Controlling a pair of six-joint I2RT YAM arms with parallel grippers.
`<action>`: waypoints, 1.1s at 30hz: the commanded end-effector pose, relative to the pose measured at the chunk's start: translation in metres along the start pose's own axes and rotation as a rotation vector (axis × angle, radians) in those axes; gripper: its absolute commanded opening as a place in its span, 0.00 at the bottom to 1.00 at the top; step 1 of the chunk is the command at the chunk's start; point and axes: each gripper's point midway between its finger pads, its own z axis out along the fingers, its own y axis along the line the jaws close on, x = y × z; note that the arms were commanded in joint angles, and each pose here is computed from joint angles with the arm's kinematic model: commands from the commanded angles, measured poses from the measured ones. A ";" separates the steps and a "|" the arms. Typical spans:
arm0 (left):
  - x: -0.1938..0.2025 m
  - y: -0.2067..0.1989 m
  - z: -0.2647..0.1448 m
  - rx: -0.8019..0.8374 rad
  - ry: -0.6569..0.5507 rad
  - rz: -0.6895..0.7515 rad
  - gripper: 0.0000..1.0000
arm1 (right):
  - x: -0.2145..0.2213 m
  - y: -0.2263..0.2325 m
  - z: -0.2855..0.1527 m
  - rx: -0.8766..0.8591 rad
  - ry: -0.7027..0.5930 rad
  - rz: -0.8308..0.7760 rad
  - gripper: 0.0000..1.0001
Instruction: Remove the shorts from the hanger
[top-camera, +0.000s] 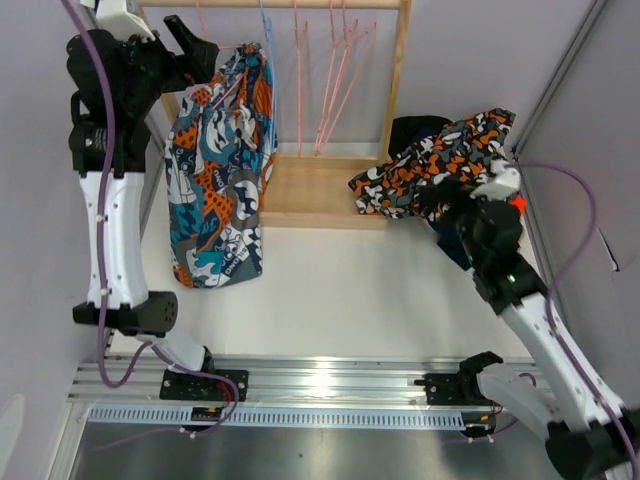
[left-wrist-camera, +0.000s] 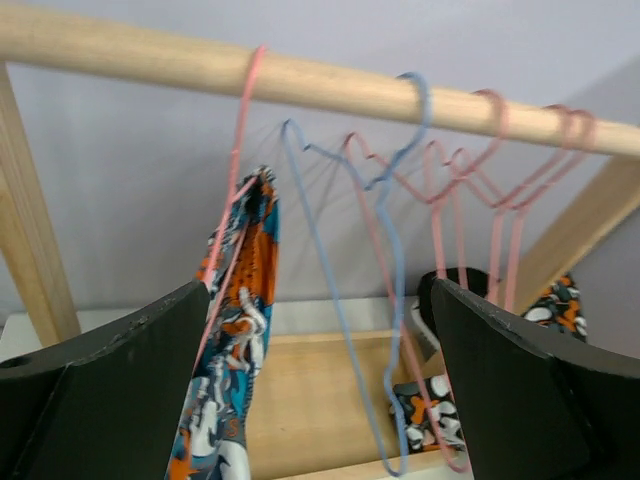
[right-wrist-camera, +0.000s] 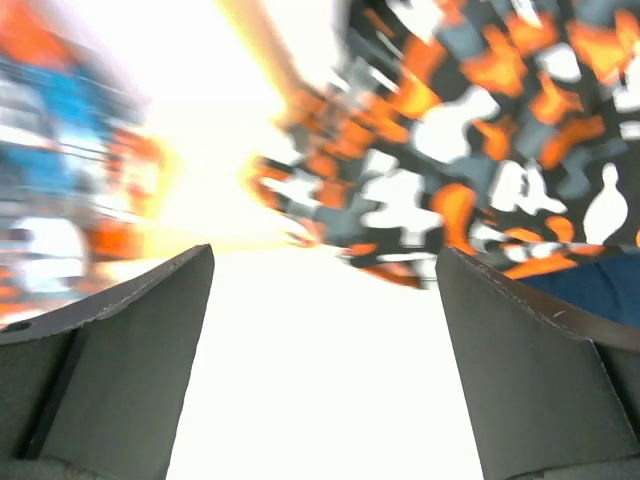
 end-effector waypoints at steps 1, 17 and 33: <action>0.017 0.025 0.023 -0.017 0.053 -0.006 0.99 | -0.004 0.012 -0.038 -0.063 -0.056 0.057 0.99; 0.089 0.051 0.078 0.050 0.215 -0.099 0.65 | 0.008 0.019 -0.065 -0.089 -0.001 0.041 0.99; 0.048 0.019 0.058 0.106 0.129 -0.091 0.00 | 0.029 0.060 -0.071 -0.184 0.034 0.011 0.99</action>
